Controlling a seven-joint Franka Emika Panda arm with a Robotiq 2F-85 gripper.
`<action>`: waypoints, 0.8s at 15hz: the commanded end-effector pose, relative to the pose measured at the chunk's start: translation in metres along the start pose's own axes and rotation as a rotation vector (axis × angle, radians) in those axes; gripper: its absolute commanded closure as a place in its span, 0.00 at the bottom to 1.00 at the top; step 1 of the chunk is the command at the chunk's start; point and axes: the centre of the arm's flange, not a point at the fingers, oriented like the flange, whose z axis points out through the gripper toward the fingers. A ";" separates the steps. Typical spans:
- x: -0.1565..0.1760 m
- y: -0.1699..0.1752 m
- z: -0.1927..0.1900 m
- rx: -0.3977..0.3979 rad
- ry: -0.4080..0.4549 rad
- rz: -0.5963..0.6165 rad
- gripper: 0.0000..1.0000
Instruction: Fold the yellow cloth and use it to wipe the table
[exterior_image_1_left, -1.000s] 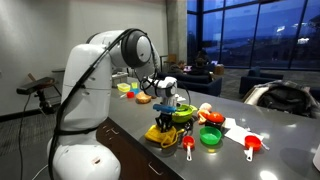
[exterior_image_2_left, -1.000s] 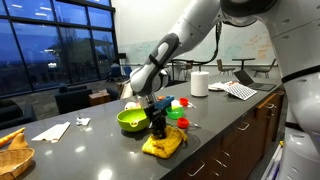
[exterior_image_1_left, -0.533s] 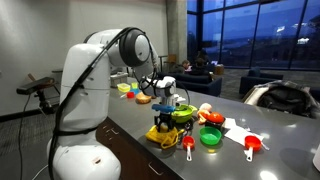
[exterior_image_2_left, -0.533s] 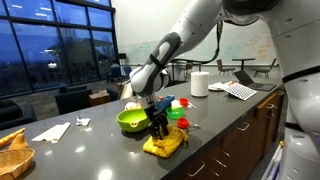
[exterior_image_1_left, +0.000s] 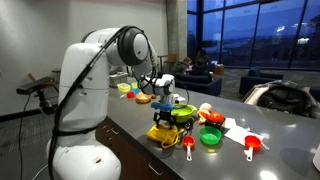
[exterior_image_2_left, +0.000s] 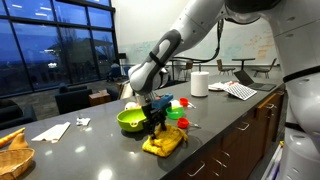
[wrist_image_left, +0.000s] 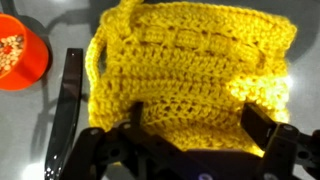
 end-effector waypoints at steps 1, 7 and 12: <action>-0.006 -0.005 -0.020 -0.022 0.056 0.039 0.00; 0.000 -0.009 -0.040 -0.018 0.087 0.075 0.00; 0.003 -0.013 -0.059 -0.036 0.126 0.173 0.00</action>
